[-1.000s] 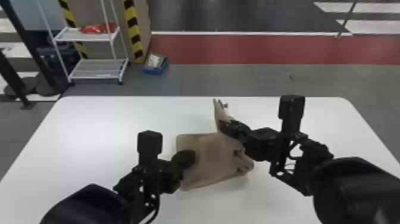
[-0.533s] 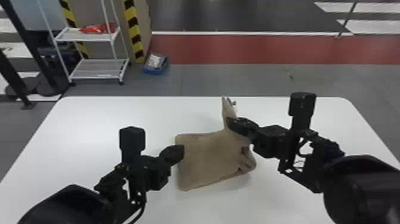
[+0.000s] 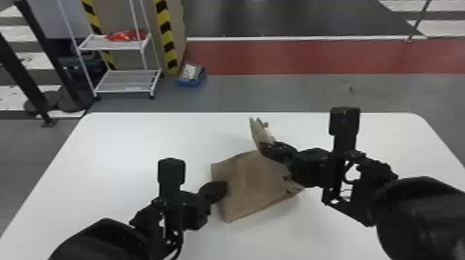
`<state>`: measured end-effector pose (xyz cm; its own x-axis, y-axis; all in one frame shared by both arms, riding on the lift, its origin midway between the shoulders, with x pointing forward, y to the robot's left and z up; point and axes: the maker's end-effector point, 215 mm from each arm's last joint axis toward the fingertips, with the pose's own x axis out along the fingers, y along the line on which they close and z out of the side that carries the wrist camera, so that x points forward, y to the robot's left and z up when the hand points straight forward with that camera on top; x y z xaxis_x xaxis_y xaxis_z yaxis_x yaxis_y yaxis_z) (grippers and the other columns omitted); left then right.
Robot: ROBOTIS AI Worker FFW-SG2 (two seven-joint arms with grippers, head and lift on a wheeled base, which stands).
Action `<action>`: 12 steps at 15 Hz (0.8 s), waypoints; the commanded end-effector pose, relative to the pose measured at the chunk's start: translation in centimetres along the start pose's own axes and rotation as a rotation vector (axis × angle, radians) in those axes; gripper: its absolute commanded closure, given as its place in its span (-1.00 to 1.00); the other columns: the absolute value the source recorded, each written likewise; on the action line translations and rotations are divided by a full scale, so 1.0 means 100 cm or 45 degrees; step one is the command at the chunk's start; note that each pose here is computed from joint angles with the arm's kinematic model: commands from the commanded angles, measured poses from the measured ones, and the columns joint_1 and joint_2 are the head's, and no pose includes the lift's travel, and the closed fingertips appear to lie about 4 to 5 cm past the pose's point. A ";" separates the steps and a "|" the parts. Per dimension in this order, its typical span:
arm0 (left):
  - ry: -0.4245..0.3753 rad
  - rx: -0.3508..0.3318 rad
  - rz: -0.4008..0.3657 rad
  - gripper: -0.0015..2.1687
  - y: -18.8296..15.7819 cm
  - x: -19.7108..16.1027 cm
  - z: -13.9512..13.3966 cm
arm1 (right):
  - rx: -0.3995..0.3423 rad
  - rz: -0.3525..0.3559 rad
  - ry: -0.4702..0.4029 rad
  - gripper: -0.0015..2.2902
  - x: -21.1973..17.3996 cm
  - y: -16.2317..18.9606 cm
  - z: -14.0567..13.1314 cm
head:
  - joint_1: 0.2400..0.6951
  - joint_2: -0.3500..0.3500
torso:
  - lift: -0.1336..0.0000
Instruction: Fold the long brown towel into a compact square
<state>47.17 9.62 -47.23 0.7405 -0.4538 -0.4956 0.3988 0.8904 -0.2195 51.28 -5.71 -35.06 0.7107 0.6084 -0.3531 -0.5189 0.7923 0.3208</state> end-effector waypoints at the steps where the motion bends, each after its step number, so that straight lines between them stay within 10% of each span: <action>1: 0.007 0.002 -0.006 0.59 -0.003 0.003 -0.002 | 0.004 0.022 0.029 0.13 0.000 0.010 -0.010 | 1.00 0.13 | -0.87; 12: 0.006 0.020 -0.007 0.59 -0.010 0.005 -0.005 | -0.031 0.049 0.146 -0.09 0.015 0.037 -0.048 | 1.00 0.23 | -0.87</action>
<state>46.80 8.57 -47.72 0.7335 -0.4591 -0.5013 0.4111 0.8869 -0.2107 48.32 -1.56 -38.18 0.6348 0.6409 -0.4315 -0.5595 0.7665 0.3153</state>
